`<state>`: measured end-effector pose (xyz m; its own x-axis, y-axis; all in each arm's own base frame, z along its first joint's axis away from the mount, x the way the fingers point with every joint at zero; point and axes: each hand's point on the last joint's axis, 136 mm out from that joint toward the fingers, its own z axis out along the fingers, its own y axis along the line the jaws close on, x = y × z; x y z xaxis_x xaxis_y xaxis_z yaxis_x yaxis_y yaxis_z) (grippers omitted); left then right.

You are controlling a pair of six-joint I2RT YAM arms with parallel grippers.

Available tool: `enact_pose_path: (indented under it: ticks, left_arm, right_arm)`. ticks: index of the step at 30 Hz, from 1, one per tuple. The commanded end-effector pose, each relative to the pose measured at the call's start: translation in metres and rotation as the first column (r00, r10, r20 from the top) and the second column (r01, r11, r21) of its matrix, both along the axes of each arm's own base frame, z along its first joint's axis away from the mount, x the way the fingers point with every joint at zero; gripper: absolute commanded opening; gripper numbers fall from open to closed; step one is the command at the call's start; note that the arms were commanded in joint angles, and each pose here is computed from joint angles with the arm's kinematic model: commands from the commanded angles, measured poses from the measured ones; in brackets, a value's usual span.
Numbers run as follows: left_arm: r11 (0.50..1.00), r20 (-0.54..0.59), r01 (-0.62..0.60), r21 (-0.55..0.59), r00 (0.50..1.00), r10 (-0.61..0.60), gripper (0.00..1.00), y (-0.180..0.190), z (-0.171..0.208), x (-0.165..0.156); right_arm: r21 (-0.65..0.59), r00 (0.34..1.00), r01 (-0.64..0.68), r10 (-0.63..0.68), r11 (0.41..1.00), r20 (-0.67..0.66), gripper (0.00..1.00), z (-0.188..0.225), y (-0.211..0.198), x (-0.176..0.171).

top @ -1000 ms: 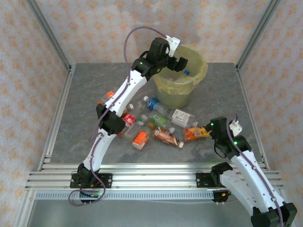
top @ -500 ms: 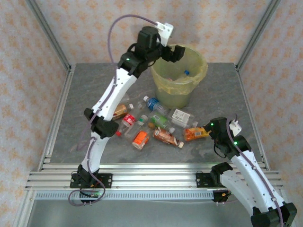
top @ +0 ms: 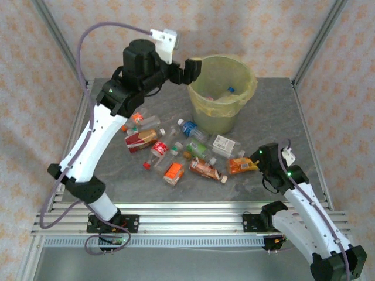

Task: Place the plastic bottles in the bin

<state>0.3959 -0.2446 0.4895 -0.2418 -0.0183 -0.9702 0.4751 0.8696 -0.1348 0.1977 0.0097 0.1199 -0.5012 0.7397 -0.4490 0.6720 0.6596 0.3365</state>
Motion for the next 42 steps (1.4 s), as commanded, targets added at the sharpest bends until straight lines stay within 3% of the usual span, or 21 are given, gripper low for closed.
enact_pose_path:
  ticks: [1,8,15,29,42]
  left_arm:
    - [0.991,-0.006,-0.109,-0.075,0.994,0.108,1.00,0.019,-0.012,-0.003]
    - [0.957,-0.093,-0.253,-0.144,0.966,0.241,1.00,0.054,-0.068,-0.022]
    - [0.934,-0.185,-0.349,-0.078,0.926,0.330,1.00,0.078,-0.139,-0.034]
    - [0.935,-0.379,-0.347,-0.068,0.876,0.297,1.00,0.081,-0.259,-0.065]
    - [0.928,-0.413,-0.370,-0.052,0.854,0.317,1.00,0.089,-0.278,-0.074]
  right_arm:
    - [0.019,1.000,-0.012,0.012,1.000,0.016,0.99,-0.001,0.005,0.008]
    - [0.094,0.999,-0.045,0.045,0.995,0.010,1.00,-0.014,0.025,0.025]
    - [0.094,0.998,-0.057,0.059,0.994,-0.023,0.95,-0.026,0.031,0.038]
    - [0.098,0.995,-0.026,0.035,0.995,-0.090,0.85,-0.055,0.033,0.038]
    - [0.022,0.991,0.015,-0.012,1.000,-0.133,0.85,-0.076,0.020,0.038]
